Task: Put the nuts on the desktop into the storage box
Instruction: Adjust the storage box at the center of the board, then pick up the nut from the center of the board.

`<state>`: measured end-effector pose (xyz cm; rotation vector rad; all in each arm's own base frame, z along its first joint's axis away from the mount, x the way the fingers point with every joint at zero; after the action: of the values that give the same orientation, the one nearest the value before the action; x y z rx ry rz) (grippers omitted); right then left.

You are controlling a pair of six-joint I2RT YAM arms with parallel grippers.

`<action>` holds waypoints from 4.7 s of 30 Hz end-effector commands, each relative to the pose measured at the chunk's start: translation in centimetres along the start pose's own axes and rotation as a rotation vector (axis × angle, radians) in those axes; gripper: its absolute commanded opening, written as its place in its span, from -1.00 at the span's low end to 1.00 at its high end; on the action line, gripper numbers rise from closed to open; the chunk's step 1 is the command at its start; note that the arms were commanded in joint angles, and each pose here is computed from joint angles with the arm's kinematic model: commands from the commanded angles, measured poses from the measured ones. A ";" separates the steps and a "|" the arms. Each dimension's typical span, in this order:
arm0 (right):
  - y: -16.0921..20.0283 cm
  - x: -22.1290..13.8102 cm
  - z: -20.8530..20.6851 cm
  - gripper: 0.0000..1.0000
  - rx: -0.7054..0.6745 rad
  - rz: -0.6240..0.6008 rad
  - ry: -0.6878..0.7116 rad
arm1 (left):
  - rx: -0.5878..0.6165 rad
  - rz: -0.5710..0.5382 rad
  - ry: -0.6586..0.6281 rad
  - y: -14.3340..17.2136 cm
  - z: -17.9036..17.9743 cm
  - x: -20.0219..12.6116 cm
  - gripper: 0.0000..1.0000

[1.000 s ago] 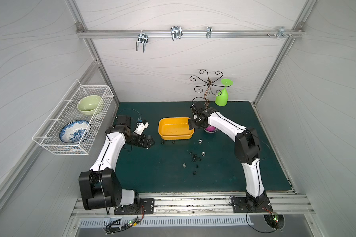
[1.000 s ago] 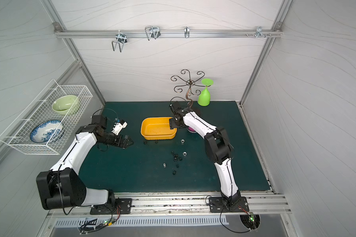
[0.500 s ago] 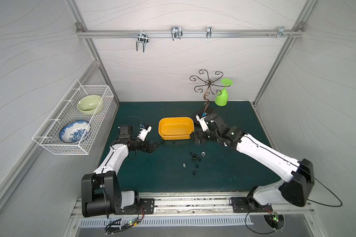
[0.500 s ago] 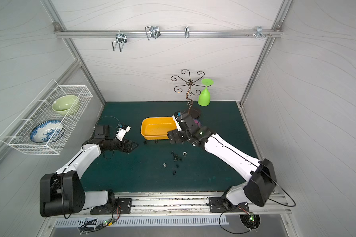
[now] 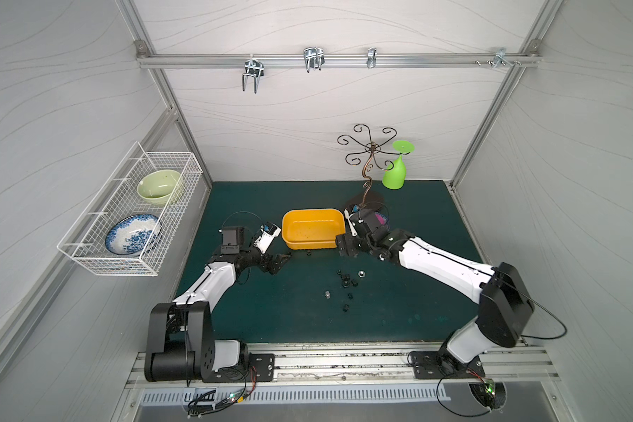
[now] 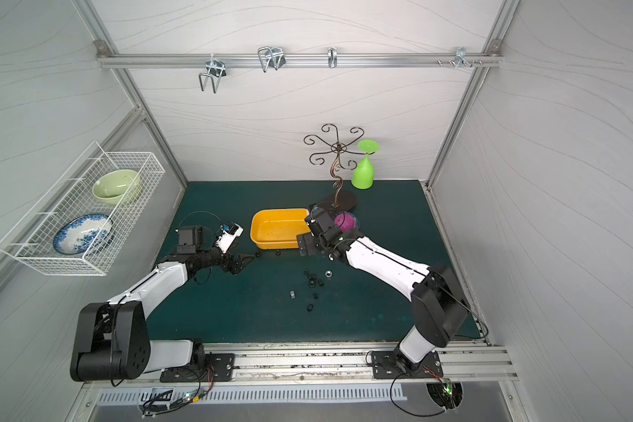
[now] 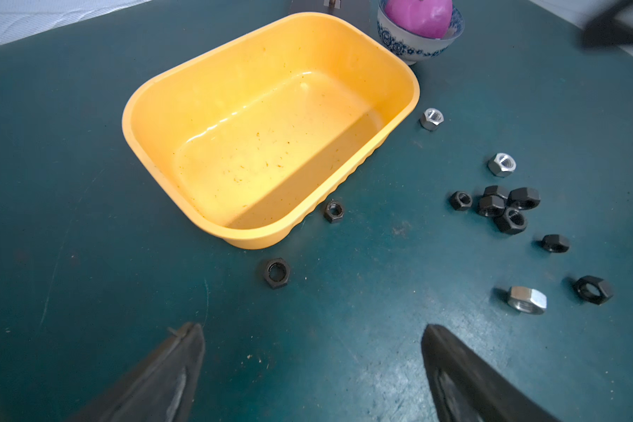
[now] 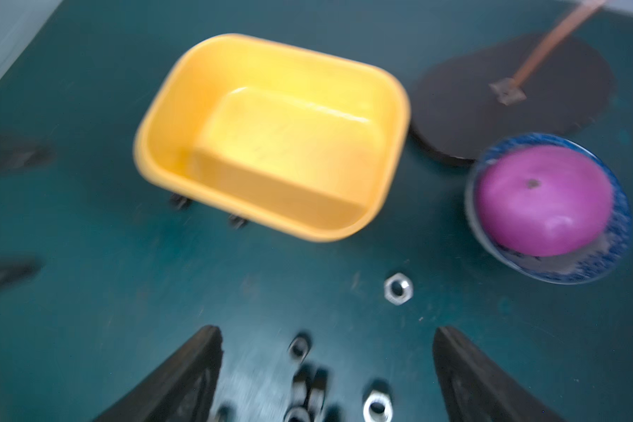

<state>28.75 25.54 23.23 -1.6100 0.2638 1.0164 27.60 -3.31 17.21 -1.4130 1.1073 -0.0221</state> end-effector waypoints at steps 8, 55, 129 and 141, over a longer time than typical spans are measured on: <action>-3.0 7.3 -2.2 0.42 0.301 0.162 -0.044 | 0.167 0.084 -0.087 0.2 0.1 0.5 0.92; -3.7 -4.2 0.1 0.70 -0.046 -0.064 -0.375 | 0.277 0.233 0.006 -1.9 2.3 5.1 0.91; 9.9 -9.0 9.9 0.98 -0.837 -0.404 -0.340 | 0.315 0.634 0.045 -3.0 1.1 8.0 -0.66; 8.3 -8.4 10.8 0.98 -0.782 -0.357 -0.267 | 0.235 0.504 0.089 -8.7 -2.0 2.7 -0.61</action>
<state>13.44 29.03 23.26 -2.1047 -0.6708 1.1081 33.30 -8.01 19.20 -0.8241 1.4666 0.1962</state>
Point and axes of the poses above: each gripper's point midway between its finger pads, its own x axis out along the fingers, its own z axis along the line the jaws close on, y = z × x, the point moved 10 cm from there along -x, back along the fingers, and after that the axes turned 9 degrees about -x, right-handed, at the moved point
